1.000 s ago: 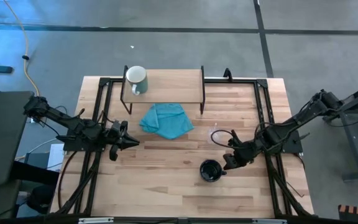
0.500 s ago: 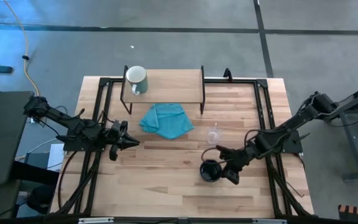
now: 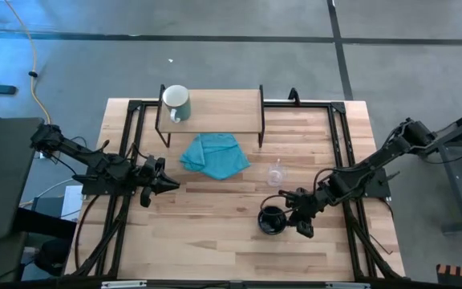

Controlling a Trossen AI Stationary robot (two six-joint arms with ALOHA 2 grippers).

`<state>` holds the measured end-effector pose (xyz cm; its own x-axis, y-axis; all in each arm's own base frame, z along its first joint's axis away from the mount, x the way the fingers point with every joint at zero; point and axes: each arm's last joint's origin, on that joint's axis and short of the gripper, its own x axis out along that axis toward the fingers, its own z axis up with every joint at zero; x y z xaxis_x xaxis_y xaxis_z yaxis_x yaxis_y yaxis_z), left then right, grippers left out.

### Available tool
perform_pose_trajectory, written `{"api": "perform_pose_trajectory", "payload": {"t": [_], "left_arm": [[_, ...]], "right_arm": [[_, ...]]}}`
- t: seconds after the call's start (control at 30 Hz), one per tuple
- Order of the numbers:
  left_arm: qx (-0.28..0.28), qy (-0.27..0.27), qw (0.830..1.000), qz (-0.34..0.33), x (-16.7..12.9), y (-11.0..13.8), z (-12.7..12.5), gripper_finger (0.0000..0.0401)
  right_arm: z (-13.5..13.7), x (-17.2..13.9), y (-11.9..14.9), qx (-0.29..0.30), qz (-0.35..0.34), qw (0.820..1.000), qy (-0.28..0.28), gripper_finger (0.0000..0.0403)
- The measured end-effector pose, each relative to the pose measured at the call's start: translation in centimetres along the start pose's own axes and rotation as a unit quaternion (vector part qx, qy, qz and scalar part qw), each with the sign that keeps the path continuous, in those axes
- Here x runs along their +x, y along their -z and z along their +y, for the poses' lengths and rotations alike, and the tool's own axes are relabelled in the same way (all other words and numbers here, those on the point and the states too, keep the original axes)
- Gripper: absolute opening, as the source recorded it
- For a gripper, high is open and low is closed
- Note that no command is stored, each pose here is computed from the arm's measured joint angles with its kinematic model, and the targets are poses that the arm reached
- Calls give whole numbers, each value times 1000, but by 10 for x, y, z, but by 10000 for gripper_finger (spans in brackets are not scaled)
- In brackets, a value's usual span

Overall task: Stack small to large cups/mugs on shelf
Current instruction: Put the blue mug on the shelf

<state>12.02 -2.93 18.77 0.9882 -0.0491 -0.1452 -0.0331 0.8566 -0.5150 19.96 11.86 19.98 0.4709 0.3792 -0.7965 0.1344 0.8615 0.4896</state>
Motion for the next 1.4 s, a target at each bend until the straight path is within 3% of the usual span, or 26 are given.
{"api": "perform_pose_trajectory", "payload": {"t": [0.57,1.4], "left_arm": [[-6,0,1000,0,0,0,0,26],[-12,-1,1000,0,0,0,0,26]], "right_arm": [[-5,0,4,-72,17,997,28,101],[-3,26,-1,-80,17,996,25,101]]}}
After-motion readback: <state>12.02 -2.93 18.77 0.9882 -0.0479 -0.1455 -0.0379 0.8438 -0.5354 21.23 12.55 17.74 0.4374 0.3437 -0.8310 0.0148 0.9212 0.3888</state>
